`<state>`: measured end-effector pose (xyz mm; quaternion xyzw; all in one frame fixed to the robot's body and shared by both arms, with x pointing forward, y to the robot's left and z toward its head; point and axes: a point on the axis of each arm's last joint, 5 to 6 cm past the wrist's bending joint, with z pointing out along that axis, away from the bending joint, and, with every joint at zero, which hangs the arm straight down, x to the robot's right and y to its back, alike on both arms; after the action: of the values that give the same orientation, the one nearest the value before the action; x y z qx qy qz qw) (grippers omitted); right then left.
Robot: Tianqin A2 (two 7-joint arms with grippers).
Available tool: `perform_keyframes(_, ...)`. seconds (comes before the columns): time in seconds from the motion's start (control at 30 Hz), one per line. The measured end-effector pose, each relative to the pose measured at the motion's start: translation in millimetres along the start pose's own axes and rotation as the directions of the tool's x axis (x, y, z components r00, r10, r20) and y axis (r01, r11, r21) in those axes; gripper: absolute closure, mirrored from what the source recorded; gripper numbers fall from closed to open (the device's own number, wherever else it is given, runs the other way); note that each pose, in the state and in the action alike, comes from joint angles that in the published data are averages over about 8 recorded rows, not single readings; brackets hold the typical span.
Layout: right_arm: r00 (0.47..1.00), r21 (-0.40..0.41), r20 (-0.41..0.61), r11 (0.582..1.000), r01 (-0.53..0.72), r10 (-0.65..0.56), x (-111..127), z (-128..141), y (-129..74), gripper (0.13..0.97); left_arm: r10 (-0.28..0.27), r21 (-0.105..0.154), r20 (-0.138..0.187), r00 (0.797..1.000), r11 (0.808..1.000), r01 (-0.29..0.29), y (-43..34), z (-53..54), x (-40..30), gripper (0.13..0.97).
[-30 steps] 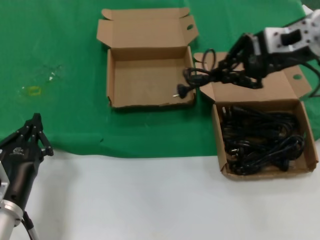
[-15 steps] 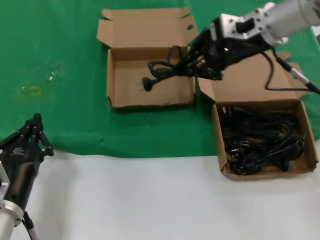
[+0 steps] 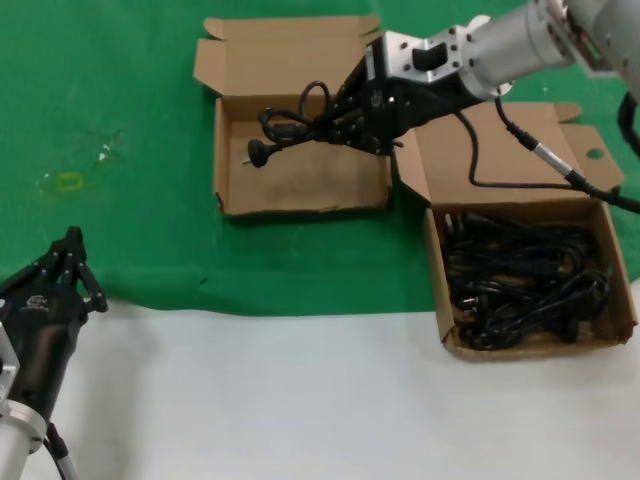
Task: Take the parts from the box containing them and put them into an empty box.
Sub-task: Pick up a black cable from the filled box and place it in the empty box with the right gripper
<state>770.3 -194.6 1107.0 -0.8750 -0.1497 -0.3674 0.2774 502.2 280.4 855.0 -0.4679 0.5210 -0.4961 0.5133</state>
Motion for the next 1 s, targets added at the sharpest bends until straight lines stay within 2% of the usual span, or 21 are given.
perform_keyframes(0.6, 0.995, -0.030, -0.098, 0.999, -0.011, 0.008, -17.9, 33.0, -2.4, 0.890, 0.000, 0.000, 0.000, 1.000, 1.000, 0.000, 0.0, 0.0, 0.0, 0.953)
perform_keyframes(1.0, 0.992, -0.033, -0.130, 0.999, -0.009, 0.005, -27.1, 45.4, -3.1, 0.890, 0.000, 0.000, 0.000, 1.000, 1.000, 0.000, 0.0, 0.0, 0.0, 0.953)
